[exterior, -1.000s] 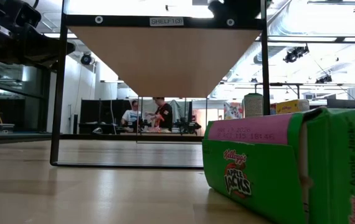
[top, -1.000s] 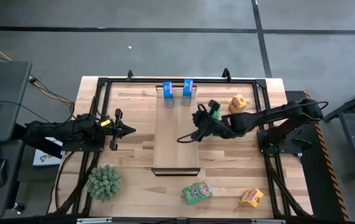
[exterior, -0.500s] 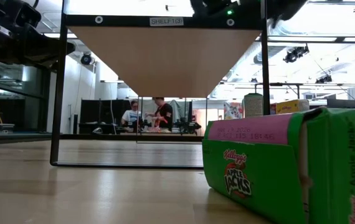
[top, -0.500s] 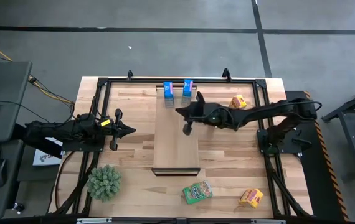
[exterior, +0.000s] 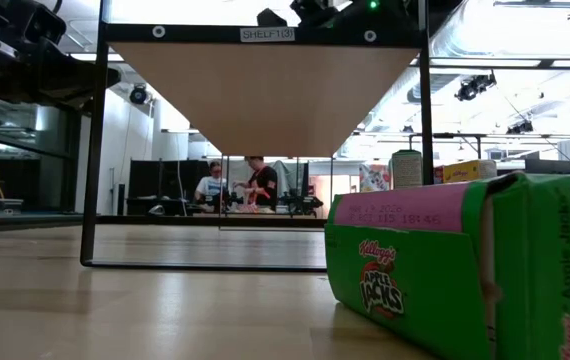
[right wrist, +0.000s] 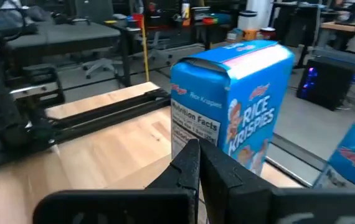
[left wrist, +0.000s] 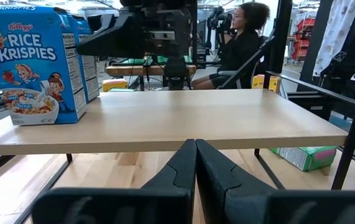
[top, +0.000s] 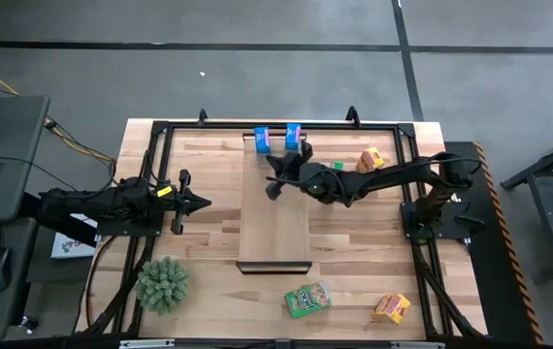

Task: Stack cereal on shelf
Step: Put the blue cereal box on the shelf aligned with the other blue cereal box

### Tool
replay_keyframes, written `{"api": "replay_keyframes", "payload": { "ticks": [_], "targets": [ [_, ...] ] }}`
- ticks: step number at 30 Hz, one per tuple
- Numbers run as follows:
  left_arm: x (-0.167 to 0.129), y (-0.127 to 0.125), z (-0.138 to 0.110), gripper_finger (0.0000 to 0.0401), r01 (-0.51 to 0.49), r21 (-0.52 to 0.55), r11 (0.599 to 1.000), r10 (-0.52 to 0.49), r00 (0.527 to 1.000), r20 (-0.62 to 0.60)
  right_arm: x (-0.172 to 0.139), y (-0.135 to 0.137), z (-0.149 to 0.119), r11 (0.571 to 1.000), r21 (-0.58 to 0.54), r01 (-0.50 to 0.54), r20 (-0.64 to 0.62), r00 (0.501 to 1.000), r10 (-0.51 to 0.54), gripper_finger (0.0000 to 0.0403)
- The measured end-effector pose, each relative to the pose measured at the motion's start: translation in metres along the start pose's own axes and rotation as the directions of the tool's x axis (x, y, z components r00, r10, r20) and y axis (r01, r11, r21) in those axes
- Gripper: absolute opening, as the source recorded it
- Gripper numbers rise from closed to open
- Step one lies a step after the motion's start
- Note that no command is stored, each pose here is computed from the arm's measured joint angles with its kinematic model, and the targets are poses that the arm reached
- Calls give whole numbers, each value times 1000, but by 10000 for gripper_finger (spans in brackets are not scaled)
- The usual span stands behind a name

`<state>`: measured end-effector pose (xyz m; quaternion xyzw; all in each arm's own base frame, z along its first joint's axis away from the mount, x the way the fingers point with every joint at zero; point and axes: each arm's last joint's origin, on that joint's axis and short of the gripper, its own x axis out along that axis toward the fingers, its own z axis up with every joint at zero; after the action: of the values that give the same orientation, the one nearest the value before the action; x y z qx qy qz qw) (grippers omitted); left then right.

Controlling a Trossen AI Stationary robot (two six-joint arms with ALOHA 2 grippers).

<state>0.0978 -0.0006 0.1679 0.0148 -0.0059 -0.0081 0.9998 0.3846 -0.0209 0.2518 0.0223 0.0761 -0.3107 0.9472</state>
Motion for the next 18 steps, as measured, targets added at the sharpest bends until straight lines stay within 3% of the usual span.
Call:
{"api": "replay_keyframes", "payload": {
  "ticks": [5,18],
  "targets": [
    [0,0,0,3,0,0,1000,0,1000,0,1,-2,0,998,44,33,4,999,-33,0],
    [0,0,0,3,0,0,1000,0,1000,0,2,-2,1,995,104,-15,5,1000,15,0]
  ]
}}
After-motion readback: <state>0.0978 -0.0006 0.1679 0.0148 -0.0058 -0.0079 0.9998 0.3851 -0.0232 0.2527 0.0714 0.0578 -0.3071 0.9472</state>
